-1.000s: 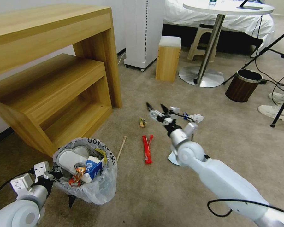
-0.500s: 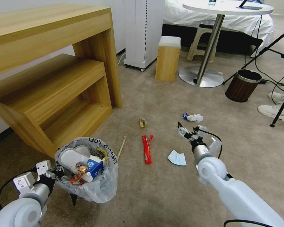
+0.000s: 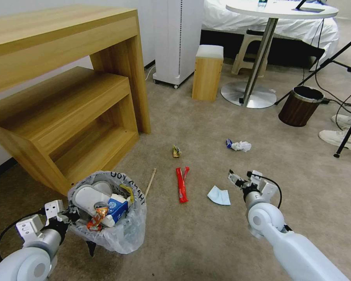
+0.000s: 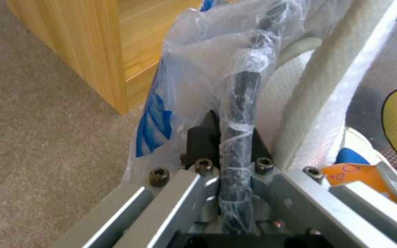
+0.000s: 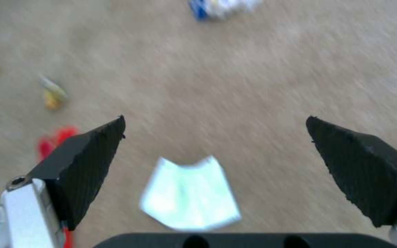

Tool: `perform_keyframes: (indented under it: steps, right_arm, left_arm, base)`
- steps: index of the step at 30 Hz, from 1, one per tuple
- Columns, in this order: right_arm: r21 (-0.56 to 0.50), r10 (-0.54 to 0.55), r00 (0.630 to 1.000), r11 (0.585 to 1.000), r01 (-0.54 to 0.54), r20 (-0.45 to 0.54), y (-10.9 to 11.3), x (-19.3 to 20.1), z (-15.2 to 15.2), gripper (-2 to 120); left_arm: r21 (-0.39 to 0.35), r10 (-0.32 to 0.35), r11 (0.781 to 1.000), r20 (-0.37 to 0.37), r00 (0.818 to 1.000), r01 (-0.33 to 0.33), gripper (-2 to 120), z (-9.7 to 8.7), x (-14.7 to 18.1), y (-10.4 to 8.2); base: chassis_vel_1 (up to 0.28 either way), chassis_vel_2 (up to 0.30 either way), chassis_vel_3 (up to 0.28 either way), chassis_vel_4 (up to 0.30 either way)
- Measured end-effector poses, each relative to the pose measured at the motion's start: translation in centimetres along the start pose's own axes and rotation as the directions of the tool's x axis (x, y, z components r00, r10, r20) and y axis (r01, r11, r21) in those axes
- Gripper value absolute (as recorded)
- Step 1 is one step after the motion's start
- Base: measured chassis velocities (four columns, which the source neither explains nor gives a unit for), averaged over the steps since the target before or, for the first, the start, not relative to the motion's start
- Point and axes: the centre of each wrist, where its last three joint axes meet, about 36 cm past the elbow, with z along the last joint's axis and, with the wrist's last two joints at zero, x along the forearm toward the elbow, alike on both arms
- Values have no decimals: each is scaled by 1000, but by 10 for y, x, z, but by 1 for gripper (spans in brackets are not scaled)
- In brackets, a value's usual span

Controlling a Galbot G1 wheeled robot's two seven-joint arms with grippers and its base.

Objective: Pick up the trash bin and place the garbage on the floor into it.

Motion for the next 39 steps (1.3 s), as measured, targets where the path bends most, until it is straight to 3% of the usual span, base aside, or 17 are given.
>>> perform_keyframes:
  steps: [6,24,27,34,39]
  right_arm:
    - [66,64,994,996,-58,-90,-13,-2,16,100]
    - [138,54,985,990,-31,-166,-30,-39,42,100]
    - [150,19,989,989,3,-146,-33,-49,47,100]
    - [227,-201,980,954,195,3,-49,-76,69,99]
    - [244,-222,975,947,209,28,-54,-90,77,96]
  left_arm:
    - [2,4,1000,3,1000,-4,0,0,1,-1]
    - [-6,2,1000,-1,1000,-2,0,6,8,-2]
    - [-6,3,1000,1,1000,-3,0,7,10,-2]
    - [-5,2,1000,4,1000,-2,0,8,15,-3]
    - [-8,-2,1000,4,1000,2,0,8,17,-1]
  base:
    - [0,0,0,0]
    - [0,0,0,0]
    - [0,0,0,0]
    - [0,0,0,0]
    - [0,0,0,0]
